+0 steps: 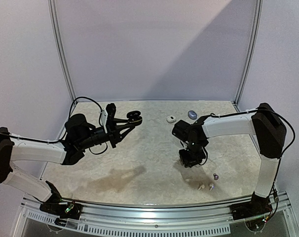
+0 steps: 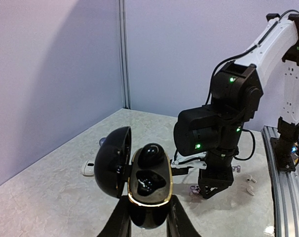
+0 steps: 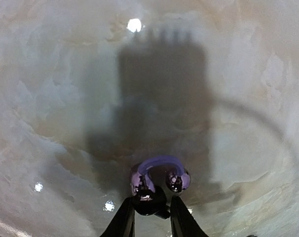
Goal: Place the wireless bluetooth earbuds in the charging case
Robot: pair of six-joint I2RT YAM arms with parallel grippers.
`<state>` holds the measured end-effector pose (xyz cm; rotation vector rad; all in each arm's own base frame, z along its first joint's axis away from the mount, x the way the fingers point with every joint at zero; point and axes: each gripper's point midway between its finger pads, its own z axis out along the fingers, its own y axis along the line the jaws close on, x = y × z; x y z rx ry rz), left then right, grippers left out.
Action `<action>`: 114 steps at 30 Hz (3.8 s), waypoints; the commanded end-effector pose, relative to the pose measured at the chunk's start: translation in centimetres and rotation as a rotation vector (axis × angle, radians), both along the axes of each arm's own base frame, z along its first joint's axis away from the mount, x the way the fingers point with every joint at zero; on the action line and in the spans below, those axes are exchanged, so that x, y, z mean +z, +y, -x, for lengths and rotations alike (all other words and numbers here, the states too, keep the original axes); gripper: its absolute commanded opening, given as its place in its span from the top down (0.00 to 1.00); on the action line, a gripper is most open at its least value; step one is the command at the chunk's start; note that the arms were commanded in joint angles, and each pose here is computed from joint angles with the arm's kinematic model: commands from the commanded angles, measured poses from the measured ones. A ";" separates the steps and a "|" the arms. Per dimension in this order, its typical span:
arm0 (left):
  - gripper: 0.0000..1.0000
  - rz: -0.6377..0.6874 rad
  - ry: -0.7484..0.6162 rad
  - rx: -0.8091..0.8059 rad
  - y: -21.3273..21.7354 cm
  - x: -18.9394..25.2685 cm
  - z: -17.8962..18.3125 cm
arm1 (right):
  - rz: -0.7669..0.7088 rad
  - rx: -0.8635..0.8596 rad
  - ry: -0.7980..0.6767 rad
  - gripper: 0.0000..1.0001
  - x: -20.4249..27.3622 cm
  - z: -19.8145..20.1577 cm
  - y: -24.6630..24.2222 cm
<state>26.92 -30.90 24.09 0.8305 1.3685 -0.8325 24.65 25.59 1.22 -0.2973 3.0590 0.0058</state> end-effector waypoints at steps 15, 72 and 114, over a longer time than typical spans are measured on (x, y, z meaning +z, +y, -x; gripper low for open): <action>1.00 0.002 -0.012 -0.012 0.0 0.1 0.8 | -0.050 0.034 0.052 1.00 -0.5 2.8 1.4; 1.00 -0.004 -0.019 -0.004 0.1 0.1 0.8 | -0.120 -0.002 0.222 0.79 -0.6 5.4 3.6; 1.00 -0.007 -0.029 -0.001 0.0 0.3 0.7 | 0.153 -0.240 -0.088 1.00 2.6 -2.8 -5.6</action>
